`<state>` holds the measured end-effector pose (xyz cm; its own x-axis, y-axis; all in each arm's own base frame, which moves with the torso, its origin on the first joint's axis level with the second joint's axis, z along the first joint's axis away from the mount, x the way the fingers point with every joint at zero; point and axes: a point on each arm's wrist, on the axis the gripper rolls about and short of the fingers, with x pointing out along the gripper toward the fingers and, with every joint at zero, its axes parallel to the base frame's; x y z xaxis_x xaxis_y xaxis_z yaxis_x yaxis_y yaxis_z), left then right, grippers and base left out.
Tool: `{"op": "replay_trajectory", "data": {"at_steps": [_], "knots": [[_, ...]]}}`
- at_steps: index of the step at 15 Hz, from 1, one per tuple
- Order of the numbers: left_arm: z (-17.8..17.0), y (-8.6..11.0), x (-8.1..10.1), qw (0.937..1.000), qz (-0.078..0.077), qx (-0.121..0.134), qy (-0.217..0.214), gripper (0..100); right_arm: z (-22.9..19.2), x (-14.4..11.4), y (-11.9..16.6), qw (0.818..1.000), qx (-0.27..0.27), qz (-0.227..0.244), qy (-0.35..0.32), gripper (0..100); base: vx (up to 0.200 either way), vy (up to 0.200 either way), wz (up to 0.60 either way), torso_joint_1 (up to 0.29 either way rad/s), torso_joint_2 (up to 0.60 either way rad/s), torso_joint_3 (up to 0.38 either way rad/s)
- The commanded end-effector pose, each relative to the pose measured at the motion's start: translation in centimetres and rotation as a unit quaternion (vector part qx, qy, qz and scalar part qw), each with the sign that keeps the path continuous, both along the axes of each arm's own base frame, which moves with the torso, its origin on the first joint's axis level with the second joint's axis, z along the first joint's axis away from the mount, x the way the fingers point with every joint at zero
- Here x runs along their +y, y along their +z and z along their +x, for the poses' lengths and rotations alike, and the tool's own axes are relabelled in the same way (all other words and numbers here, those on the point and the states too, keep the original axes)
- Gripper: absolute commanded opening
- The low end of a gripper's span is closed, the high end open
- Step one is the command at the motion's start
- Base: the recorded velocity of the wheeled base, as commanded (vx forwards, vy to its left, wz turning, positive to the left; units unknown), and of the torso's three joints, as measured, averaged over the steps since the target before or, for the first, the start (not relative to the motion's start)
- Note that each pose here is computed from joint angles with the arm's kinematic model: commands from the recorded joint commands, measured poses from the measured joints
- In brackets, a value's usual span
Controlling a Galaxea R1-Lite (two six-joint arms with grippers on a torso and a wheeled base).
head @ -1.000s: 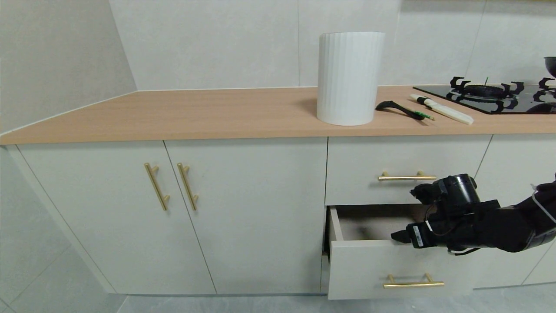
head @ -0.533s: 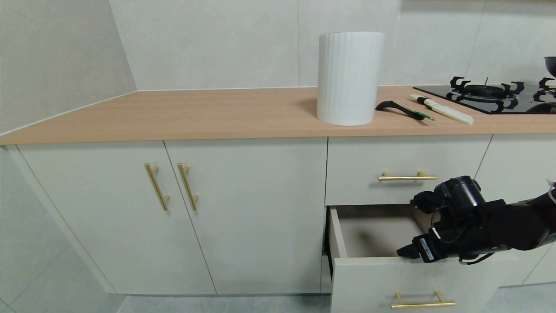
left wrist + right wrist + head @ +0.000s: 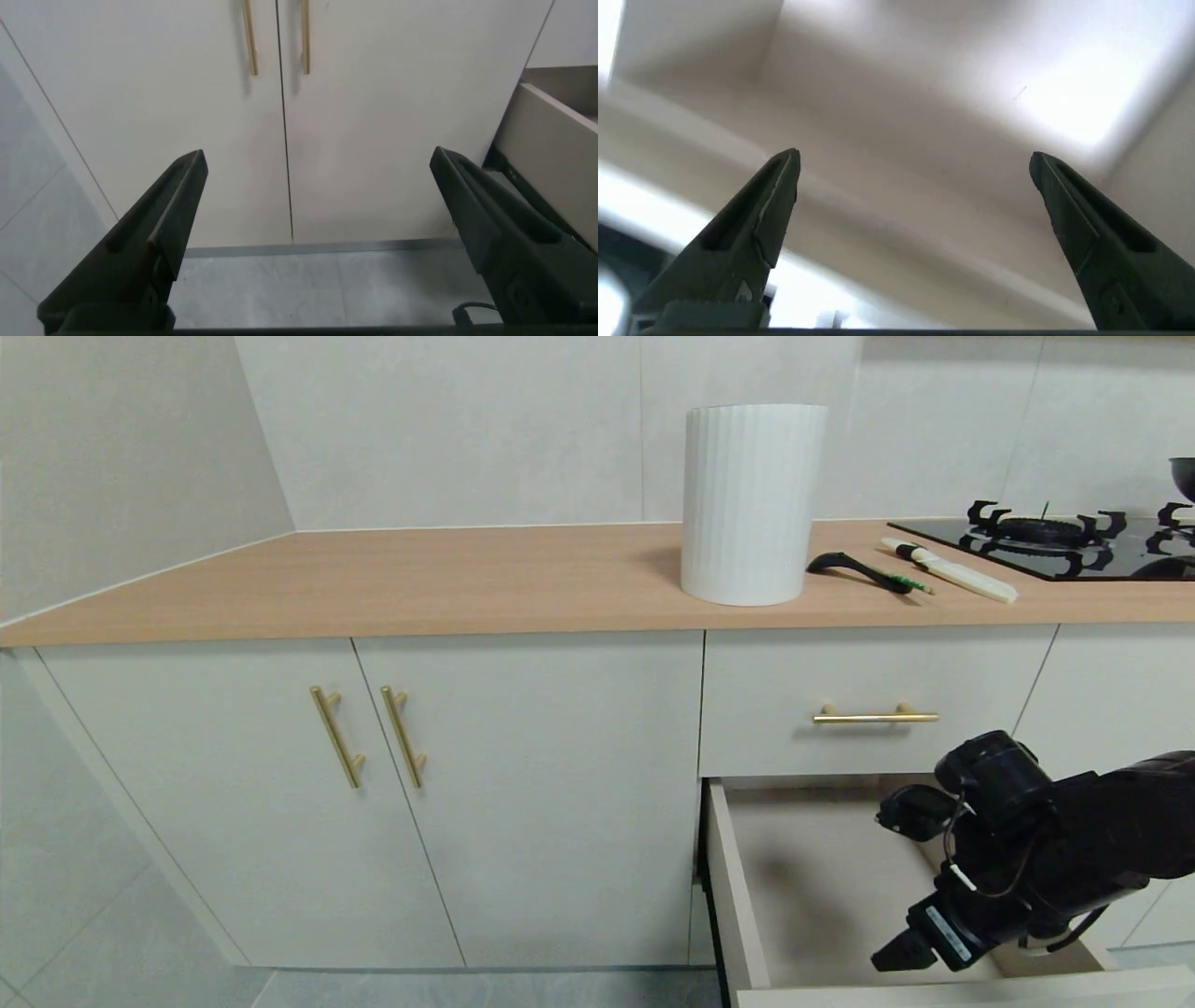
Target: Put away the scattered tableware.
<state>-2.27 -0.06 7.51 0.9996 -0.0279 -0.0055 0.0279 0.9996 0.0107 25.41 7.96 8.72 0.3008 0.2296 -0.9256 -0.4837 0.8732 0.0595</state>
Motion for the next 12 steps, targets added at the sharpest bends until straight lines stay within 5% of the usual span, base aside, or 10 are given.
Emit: {"op": "replay_trajectory", "data": {"at_steps": [1,7,12], "knots": [[0.0,0.0,0.0,1.0000,0.000,0.000,0.000,100,-1.0,0.3,0.8,1.000,0.003,-0.004,0.024,100,0.000,0.000,0.00,0.000,0.00,0.000],[0.0,0.0,0.0,1.0000,0.000,0.000,0.000,100,-3.3,1.0,0.4,0.992,0.082,-0.053,0.080,100,0.000,0.000,0.00,0.000,0.00,0.000],[0.0,0.0,0.0,1.0000,0.000,0.000,0.000,100,-2.8,1.5,0.8,0.992,0.076,-0.058,0.082,100,0.000,0.000,0.00,0.000,0.00,0.000]]}}
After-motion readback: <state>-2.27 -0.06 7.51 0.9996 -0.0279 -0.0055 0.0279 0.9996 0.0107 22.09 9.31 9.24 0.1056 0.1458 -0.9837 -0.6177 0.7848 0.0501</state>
